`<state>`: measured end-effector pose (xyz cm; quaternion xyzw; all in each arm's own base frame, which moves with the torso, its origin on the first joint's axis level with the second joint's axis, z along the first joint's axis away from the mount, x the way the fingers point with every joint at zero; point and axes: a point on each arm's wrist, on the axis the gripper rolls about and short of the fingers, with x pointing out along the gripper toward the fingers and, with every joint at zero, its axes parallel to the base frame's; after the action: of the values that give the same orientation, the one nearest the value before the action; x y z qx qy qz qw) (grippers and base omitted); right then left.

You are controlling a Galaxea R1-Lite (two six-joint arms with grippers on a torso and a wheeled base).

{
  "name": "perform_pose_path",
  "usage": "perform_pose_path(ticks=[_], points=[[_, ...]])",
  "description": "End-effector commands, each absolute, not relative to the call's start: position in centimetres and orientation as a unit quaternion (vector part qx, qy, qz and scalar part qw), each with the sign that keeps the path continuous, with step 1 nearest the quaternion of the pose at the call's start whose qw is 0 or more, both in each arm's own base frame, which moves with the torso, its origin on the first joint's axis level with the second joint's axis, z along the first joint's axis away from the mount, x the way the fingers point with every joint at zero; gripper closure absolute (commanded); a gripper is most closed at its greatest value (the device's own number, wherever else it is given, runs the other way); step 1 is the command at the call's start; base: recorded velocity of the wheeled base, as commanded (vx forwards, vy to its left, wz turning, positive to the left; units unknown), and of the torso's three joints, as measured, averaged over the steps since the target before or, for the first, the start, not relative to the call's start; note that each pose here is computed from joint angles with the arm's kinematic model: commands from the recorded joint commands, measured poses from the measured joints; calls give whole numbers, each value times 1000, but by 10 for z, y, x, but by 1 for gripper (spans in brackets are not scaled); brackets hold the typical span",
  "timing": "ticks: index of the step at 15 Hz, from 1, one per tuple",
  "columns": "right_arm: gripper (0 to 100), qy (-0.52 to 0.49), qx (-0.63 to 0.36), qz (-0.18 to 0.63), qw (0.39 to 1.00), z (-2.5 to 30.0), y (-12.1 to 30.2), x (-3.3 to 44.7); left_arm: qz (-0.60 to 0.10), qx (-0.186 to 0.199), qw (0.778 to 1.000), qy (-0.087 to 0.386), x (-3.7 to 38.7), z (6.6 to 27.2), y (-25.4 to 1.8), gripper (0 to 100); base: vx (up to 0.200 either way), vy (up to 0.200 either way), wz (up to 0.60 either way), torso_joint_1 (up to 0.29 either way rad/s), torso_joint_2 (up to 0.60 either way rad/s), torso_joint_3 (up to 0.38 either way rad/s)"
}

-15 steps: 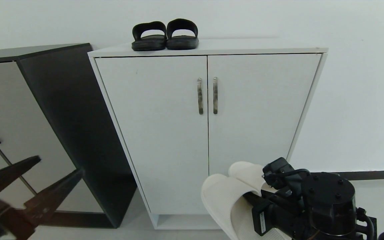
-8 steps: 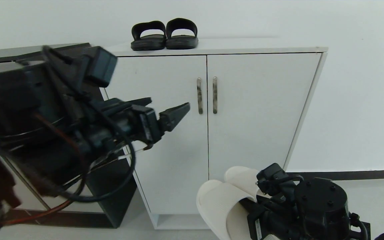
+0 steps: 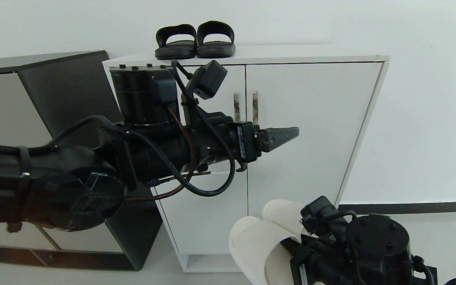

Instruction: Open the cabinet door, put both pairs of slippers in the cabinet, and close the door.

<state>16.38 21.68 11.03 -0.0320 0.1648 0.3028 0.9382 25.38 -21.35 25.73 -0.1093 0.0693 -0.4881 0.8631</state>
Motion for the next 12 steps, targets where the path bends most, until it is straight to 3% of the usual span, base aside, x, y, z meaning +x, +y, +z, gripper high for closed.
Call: perform_pose_path(ticks=[1,4,8,12], points=[[100,166,-31,310,936,110,218,164,-496,-120,857,77,269,262,-210,0,0,0,0,0,0,0],[100,169,-32,321,931,109,219,162,-472,-122,870,75,295,262,-202,0,0,0,0,0,0,0],[100,168,-35,322,931,109,219,161,-438,-123,888,67,316,257,-212,0,0,0,0,0,0,0],[100,166,-42,324,931,109,219,160,-429,-124,892,63,325,264,-214,0,0,0,0,0,0,0]])
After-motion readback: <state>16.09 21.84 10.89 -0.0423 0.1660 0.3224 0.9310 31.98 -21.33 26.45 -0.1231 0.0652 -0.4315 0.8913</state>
